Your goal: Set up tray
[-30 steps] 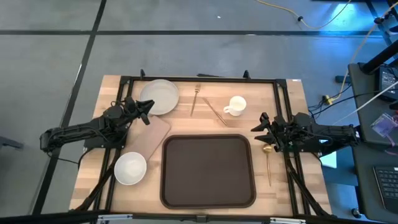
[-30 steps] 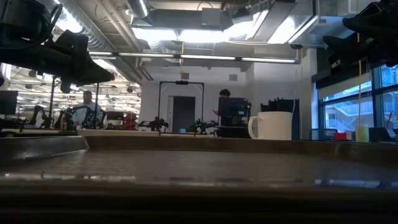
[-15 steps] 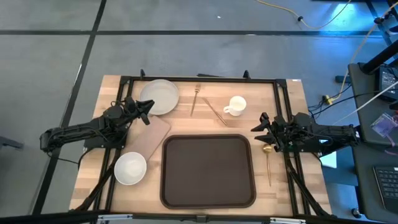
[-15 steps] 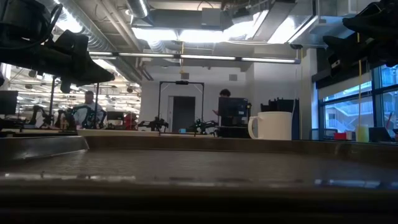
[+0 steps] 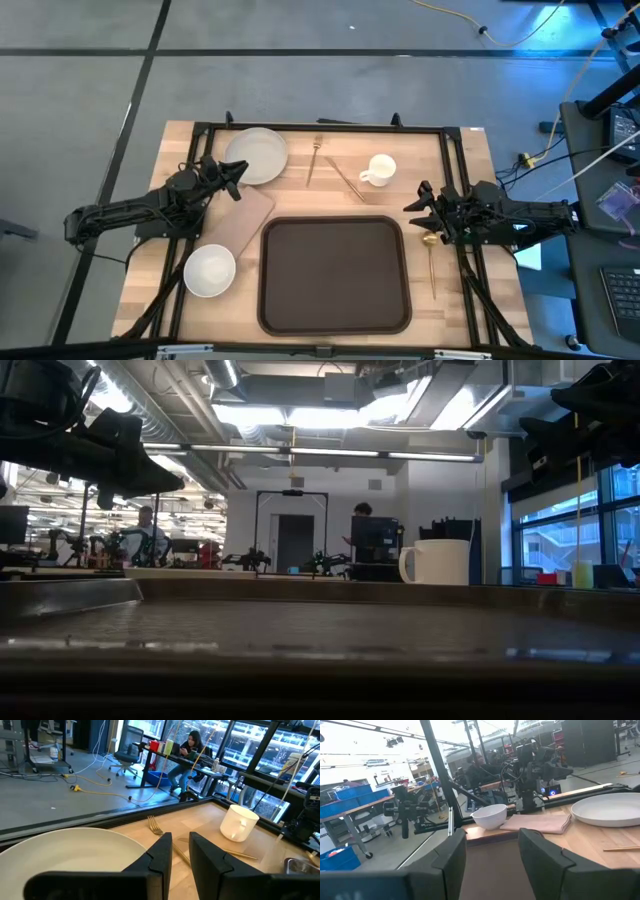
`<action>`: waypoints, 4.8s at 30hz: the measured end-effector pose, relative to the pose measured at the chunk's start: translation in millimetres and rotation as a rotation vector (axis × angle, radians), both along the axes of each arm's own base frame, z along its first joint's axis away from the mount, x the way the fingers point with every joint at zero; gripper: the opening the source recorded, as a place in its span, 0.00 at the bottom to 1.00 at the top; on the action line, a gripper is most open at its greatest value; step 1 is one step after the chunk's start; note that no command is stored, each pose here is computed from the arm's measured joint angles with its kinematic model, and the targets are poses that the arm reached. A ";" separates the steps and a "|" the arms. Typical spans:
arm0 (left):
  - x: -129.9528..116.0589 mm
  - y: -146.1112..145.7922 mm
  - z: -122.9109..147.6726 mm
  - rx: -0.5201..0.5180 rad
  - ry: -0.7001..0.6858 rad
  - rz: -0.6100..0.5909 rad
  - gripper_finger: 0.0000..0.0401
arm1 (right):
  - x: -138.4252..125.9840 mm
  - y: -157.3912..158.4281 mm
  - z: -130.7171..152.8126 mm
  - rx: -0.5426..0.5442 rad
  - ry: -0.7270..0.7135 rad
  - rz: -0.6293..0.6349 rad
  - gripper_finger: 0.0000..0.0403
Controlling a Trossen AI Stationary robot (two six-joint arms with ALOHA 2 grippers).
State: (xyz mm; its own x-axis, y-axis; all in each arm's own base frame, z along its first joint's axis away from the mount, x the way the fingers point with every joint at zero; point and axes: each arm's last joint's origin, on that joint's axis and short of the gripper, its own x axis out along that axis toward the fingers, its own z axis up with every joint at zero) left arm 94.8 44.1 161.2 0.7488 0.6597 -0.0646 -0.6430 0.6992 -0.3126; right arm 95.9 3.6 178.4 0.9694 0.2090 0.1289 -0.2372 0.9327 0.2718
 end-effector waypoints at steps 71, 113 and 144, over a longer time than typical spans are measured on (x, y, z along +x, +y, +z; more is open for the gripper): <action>0.1 0.0 0.8 -0.025 -0.031 0.002 0.15 | 113.3 -175.9 56.4 0.543 1.327 -0.813 0.45; -0.2 0.2 0.3 -0.024 -0.026 0.014 0.15 | 140.9 -153.1 94.0 -0.155 1.378 -0.192 0.01; -0.6 0.7 0.4 0.062 0.050 0.028 0.15 | 232.7 19.9 37.1 -1.048 1.241 0.705 0.02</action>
